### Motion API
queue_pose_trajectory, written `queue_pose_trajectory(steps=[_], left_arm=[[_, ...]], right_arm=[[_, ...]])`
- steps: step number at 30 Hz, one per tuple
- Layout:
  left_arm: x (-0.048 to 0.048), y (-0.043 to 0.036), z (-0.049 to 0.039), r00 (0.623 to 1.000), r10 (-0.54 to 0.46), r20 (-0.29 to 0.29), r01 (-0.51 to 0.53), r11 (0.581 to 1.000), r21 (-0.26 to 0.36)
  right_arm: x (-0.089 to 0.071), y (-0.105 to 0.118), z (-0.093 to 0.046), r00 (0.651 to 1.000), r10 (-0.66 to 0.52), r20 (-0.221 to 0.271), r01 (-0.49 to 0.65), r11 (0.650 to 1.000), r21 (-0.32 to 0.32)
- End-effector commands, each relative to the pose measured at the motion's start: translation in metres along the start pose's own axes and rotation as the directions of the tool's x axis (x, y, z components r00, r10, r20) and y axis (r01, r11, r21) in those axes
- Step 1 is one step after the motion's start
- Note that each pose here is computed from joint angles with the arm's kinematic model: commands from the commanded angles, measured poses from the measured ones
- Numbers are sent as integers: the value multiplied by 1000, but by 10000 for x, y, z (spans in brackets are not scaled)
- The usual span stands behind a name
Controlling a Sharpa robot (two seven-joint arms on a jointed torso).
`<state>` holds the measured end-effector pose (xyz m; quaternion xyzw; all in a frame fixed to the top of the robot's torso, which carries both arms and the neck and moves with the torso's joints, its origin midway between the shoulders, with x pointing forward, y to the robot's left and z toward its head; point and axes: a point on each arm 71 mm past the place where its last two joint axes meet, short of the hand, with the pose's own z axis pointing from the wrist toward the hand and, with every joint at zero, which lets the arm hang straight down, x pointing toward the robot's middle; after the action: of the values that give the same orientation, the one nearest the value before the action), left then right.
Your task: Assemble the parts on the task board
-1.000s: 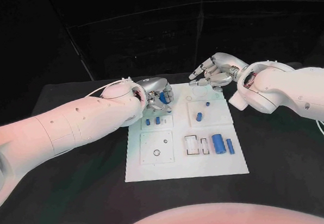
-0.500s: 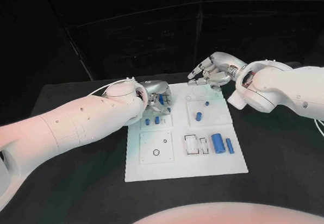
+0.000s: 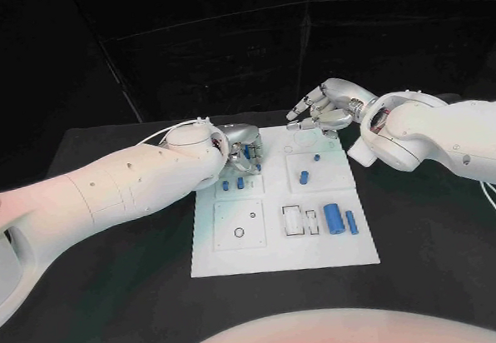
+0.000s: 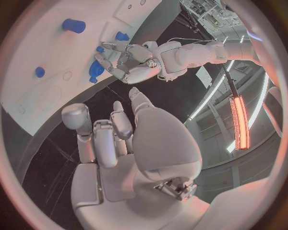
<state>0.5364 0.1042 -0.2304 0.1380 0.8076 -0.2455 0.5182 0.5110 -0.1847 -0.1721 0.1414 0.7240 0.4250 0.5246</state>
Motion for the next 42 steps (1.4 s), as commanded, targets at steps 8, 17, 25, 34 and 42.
queue_pose_trajectory(steps=[8, 17, 25, 34, 42], left_arm=[[35, -50, 43, 999, 12, -36, -12, 1000, 4], [53, -31, 52, 998, 21, -64, -23, 1000, -22], [54, -24, 55, 997, 37, -67, -39, 999, -31], [-5, -35, 47, 999, 31, 18, -31, 1000, 0], [-45, -47, -21, 996, 14, 84, -17, 999, 46]], right_arm=[[7, 27, 12, 1000, 2, -2, -3, 1000, -12], [10, 29, 14, 1000, 3, -3, -3, 1000, -12], [10, 29, 13, 1000, 3, -3, -3, 1000, -12], [9, 29, 13, 1000, 3, -2, -3, 1000, -13], [0, 21, 11, 1000, 2, 0, -2, 1000, -12]])
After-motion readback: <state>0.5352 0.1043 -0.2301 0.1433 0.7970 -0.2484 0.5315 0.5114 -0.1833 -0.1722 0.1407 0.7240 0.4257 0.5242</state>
